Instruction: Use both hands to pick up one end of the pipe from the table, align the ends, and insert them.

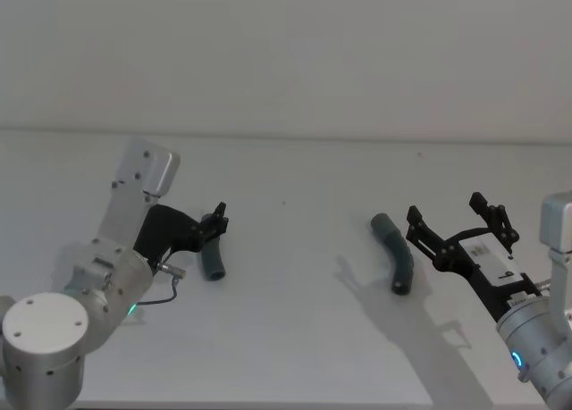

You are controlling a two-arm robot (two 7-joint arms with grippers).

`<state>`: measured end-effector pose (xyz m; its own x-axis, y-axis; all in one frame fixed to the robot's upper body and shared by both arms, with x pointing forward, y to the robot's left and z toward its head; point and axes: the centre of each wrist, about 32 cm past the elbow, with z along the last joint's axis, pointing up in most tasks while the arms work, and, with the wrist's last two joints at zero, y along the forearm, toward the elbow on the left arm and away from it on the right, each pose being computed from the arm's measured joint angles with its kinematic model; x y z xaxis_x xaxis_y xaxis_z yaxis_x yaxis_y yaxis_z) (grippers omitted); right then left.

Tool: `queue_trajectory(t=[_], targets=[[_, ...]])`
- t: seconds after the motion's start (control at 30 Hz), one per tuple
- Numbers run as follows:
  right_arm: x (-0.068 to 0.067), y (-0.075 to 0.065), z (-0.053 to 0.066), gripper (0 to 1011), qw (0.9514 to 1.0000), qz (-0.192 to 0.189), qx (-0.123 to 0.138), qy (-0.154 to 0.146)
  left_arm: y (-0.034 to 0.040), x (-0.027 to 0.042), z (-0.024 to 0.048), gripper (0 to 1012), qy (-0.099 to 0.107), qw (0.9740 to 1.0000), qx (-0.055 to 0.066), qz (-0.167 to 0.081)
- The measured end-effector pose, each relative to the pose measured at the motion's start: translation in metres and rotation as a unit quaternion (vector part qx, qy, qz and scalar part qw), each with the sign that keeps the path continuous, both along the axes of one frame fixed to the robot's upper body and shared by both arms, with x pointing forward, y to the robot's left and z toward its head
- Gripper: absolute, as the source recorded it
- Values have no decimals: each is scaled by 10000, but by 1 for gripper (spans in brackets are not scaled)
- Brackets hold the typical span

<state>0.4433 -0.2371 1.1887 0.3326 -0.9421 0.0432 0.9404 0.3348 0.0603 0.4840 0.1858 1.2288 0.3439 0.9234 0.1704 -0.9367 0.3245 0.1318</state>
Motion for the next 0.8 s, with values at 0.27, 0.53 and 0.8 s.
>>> queue_trajectory(t=[0.27,0.53,0.8], targets=[[0,0,0,1001,10000,0,0,0,-104,-4,76,1000,592,9974,-65,410],[0,0,0,1001,10000,0,0,-1,-260,55,105,1000,1045,9912,-293,756],[0,0,0,1001,10000,0,0,0,-403,133,100,1000,1295,9856,-545,945]])
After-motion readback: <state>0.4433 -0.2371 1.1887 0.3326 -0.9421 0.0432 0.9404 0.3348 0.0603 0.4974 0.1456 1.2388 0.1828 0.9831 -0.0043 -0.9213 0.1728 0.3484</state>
